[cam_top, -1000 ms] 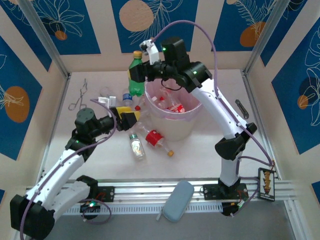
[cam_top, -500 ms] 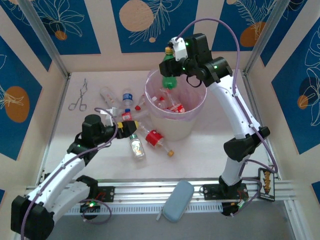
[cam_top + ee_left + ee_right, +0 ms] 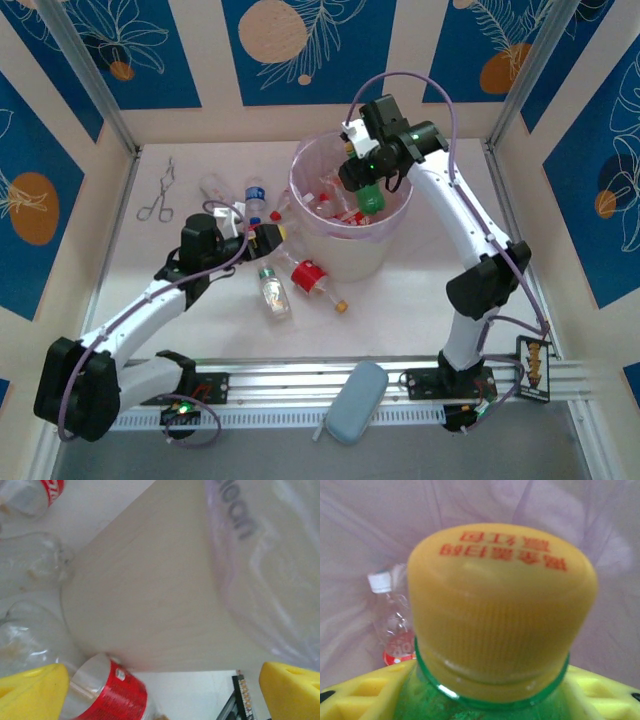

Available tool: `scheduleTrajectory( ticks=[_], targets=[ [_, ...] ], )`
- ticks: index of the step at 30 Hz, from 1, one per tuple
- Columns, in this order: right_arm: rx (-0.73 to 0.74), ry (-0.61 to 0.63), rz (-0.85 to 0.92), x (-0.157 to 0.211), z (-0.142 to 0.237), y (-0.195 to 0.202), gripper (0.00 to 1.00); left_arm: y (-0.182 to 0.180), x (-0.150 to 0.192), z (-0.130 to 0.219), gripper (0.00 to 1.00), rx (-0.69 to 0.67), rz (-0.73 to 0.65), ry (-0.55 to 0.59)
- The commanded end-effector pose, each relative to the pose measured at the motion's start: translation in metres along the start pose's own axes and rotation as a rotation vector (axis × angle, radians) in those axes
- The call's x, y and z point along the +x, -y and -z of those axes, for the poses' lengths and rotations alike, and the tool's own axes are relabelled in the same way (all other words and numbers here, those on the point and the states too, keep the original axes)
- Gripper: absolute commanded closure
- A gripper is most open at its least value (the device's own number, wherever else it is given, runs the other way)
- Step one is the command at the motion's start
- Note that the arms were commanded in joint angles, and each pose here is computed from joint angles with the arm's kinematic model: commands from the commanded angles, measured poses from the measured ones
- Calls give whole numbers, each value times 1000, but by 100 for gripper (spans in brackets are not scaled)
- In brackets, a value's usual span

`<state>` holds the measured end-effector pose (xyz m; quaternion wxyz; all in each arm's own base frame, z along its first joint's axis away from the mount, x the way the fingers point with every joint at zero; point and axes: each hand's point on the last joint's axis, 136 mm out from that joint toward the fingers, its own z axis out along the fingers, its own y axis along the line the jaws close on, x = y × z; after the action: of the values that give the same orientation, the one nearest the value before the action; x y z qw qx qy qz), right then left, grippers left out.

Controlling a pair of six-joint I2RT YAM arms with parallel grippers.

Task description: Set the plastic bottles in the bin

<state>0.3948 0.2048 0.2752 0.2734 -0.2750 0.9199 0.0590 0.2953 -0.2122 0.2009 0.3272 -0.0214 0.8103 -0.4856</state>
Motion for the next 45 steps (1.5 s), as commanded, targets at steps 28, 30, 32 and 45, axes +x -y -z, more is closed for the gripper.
scheduleTrajectory(
  ticks=[28, 30, 32, 45],
  targets=[
    [-84, -212, 74, 45, -80, -42, 15, 10, -1, -42, 5, 70, 39, -58],
    [-87, -178, 75, 38, -68, -44, 15, 10, -1, -43, 5, 70, 39, -60],
    [-90, -140, 75, 30, -53, -47, 13, 9, 0, -44, 5, 68, 40, -64],
    [-64, 107, -23, 2, 23, -35, 11, 12, 7, -57, 6, 34, -11, -111]
  ],
)
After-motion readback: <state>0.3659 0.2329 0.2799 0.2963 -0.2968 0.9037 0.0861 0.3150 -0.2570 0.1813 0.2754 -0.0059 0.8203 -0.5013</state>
